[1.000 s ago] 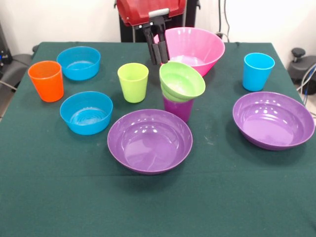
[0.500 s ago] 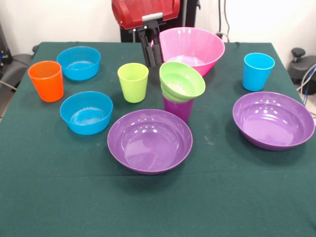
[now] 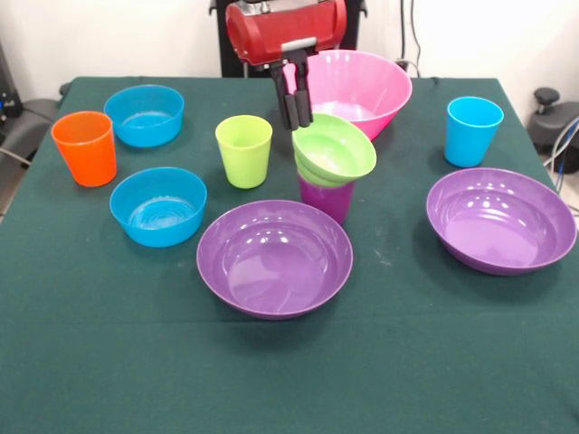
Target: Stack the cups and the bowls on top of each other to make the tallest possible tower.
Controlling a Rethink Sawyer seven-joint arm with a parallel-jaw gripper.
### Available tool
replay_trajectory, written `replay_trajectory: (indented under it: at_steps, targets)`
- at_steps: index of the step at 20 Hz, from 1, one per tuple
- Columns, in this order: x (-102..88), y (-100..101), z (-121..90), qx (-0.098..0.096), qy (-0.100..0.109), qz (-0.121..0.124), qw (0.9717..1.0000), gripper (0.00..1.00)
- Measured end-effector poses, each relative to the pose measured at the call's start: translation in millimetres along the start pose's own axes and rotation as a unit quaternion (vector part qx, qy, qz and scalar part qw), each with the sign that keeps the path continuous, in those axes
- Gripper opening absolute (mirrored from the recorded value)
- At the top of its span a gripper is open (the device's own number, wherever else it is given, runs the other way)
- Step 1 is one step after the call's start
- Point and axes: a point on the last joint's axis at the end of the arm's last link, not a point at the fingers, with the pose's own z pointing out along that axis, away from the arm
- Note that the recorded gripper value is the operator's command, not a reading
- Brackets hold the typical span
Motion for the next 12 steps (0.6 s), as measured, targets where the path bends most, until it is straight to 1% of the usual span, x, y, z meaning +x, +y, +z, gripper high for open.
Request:
replay_trajectory:
  at_steps: [4,12]
  targets:
    - [1.4,3.9,2.5,0.001,0.005,-0.003,1.0000,0.00]
    - [8.8,-1.0,4.0,0.007,0.012,-0.001,0.9999,0.00]
